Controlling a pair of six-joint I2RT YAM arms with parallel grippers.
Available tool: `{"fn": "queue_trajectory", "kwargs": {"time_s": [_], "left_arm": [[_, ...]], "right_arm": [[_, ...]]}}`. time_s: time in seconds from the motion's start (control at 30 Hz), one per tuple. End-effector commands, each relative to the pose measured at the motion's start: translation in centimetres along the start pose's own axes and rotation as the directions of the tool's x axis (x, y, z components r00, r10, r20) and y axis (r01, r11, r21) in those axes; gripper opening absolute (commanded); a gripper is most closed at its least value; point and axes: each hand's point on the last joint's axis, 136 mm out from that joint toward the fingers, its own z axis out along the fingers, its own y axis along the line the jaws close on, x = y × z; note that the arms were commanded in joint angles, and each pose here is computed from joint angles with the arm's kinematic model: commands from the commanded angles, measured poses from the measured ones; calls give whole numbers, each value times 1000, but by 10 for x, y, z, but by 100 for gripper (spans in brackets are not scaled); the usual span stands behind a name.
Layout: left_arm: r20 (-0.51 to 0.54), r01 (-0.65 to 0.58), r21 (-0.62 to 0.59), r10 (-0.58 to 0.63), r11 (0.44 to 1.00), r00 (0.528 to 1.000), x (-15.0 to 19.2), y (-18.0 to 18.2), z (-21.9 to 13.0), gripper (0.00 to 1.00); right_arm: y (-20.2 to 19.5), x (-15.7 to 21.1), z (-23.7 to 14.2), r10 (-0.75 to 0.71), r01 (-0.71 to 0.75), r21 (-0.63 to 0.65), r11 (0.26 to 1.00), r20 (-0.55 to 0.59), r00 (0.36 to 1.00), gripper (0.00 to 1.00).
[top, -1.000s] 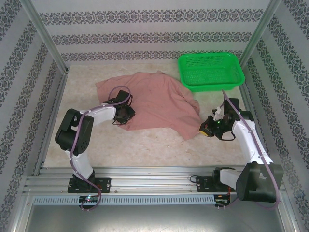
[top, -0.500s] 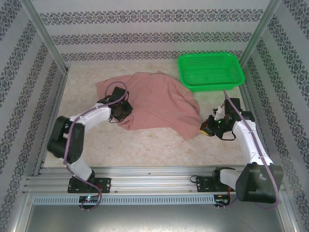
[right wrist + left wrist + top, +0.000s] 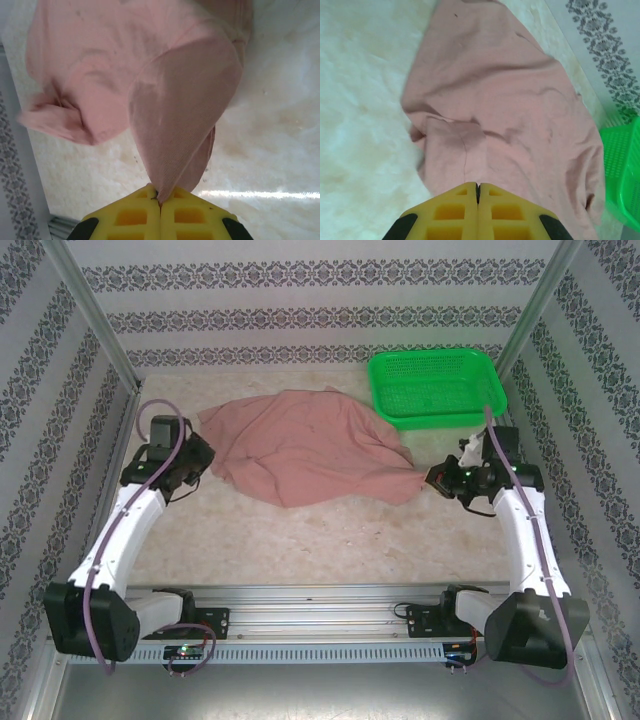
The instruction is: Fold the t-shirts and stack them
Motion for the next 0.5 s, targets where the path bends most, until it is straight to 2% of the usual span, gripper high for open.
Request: {"fn": "queue_trajectory", "kwargs": {"time_s": [0.0, 0.1, 0.2, 0.23, 0.3, 0.4, 0.47], "left_arm": [[-34, -6, -27, 5, 1000, 999, 6, 21, -16, 0], [-80, 25, 36, -22, 999, 997, 13, 12, -16, 0], [-172, 99, 138, -75, 985, 982, 40, -4, -3, 2], [-189, 118, 163, -86, 980, 978, 49, -9, 1, 8], [-237, 153, 192, -106, 969, 966, 65, -17, 12, 25], [-287, 178, 210, -113, 961, 951, 87, -25, 29, 44], [-290, 175, 175, -120, 969, 949, 93, -19, 41, 48]], "right_arm": [[32, -33, -23, -36, 46, -95, 994, 111, 993, 0], [50, -43, -27, -43, 60, -163, 985, 101, 994, 0], [50, -43, -24, -31, 45, -170, 984, 81, 996, 0], [46, -40, -22, -24, 36, -158, 987, 76, 997, 0], [37, -33, -17, -8, 16, -142, 990, 57, 998, 0], [19, -18, -7, 21, -19, -103, 994, 23, 1000, 0], [7, -9, -1, 31, -30, -80, 996, 5, 1000, 0]]}}
